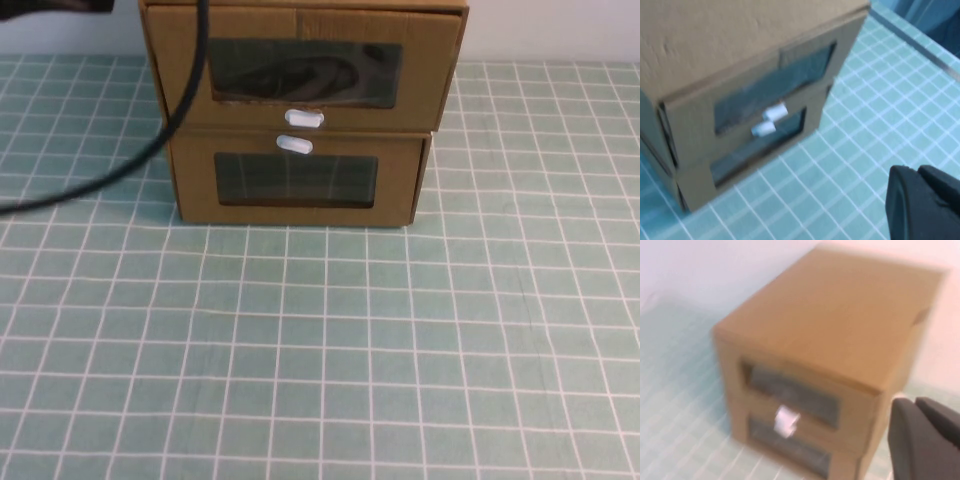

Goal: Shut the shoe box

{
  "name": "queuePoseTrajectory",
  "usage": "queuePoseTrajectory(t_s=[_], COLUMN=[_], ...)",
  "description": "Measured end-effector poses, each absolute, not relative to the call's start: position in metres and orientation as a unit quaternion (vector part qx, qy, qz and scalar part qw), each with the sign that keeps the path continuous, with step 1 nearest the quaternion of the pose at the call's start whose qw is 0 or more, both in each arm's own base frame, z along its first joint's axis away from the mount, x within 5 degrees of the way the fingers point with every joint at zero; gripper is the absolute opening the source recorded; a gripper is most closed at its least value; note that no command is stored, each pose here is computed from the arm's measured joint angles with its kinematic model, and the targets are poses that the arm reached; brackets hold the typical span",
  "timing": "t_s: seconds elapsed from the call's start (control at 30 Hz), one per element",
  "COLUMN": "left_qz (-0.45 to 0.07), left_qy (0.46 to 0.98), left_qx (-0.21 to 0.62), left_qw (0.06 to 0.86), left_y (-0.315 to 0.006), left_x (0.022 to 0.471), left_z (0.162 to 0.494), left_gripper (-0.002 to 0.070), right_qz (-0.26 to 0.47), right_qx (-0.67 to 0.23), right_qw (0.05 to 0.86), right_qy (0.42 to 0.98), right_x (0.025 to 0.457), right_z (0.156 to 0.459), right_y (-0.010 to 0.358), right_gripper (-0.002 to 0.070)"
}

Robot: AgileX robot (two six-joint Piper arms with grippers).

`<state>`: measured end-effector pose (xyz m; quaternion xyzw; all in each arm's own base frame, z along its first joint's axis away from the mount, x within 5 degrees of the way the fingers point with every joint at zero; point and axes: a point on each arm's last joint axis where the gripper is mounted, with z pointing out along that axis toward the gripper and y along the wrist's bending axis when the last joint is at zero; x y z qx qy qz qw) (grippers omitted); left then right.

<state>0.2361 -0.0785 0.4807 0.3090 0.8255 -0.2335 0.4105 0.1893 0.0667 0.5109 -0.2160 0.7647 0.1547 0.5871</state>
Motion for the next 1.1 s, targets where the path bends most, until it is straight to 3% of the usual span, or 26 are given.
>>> queuePoseTrajectory(t_s=[0.13, 0.23, 0.57, 0.73, 0.87, 1.1], left_qz=[-0.235, -0.235, -0.222, -0.196, -0.159, -0.134], left_qy=[0.837, 0.836, 0.791, 0.747, 0.722, 0.715], left_qx=[0.294, 0.267, 0.194, 0.141, 0.088, 0.043], left_qw=[0.397, 0.418, 0.536, 0.619, 0.667, 0.685], left_y=[-0.074, -0.069, -0.051, -0.04, -0.029, -0.021], left_x=[0.202, 0.171, 0.069, 0.053, 0.063, 0.076], left_z=[0.46, 0.447, 0.393, 0.368, 0.343, 0.317], left_gripper=[-0.0003, -0.0003, -0.0003, -0.0003, -0.0003, -0.0003], right_qz=[0.144, 0.144, 0.16, 0.147, 0.137, 0.138], right_qx=[-0.148, -0.117, -0.077, -0.034, -0.015, -0.01], right_qw=[0.658, 0.686, 0.657, 0.703, 0.703, 0.694], right_qy=[0.724, 0.703, 0.733, 0.695, 0.698, 0.706], right_x=[0.147, 0.123, 0.077, 0.066, 0.066, 0.066], right_z=[0.508, 0.487, 0.367, 0.323, 0.286, 0.271], right_y=[0.046, 0.038, 0.03, 0.02, 0.016, 0.016], right_gripper=[-0.0014, -0.0014, -0.0014, -0.0014, -0.0014, -0.0014])
